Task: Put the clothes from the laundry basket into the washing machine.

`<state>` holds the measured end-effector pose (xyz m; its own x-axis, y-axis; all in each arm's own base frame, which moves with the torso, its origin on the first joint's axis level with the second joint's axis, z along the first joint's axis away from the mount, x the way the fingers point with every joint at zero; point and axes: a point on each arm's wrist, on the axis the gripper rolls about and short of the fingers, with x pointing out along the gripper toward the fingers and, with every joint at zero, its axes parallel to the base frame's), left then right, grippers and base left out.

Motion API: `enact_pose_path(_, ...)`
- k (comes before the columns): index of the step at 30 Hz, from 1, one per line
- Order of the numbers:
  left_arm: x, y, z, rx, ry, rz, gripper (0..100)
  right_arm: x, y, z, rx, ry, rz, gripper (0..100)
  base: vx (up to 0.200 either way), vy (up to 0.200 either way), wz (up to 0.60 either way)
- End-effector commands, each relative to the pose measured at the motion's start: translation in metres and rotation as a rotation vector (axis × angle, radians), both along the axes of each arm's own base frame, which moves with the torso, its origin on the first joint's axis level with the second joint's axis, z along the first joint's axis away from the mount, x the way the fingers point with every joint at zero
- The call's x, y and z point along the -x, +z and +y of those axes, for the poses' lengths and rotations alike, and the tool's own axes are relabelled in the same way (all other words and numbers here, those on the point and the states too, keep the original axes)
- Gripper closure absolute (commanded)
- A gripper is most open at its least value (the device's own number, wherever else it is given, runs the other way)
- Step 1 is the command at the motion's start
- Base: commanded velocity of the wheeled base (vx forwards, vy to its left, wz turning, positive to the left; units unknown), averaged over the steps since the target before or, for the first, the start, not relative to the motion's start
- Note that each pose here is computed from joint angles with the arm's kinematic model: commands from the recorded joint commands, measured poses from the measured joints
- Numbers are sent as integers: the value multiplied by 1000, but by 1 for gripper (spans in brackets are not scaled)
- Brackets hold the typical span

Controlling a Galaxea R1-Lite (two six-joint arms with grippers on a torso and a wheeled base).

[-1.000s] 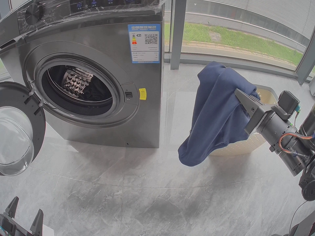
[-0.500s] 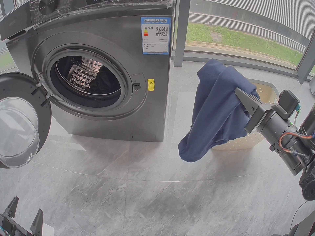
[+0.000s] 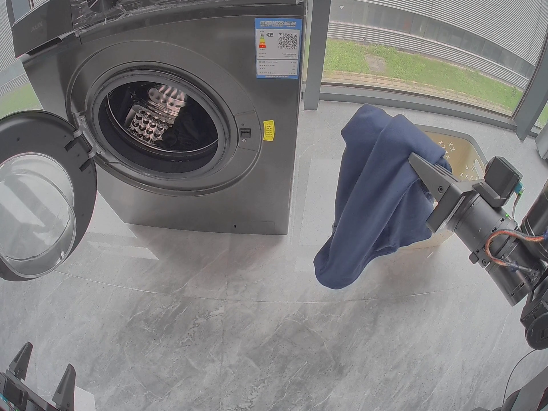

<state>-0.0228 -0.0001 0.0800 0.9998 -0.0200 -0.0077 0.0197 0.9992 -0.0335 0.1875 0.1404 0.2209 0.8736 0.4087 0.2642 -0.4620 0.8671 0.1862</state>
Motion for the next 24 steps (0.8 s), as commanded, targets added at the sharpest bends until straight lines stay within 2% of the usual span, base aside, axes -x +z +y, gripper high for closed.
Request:
enact_pose_path(1,0,-5,0,0,0,0,0,0,0,0,1,1,1,100,0,200,0)
enact_pose_path(21,0,-5,0,0,0,0,0,0,0,0,0,1,0,100,0,200,0)
enact_pose_path(24,0,-5,0,0,0,0,0,0,0,0,-1,1,1,100,0,0,0)
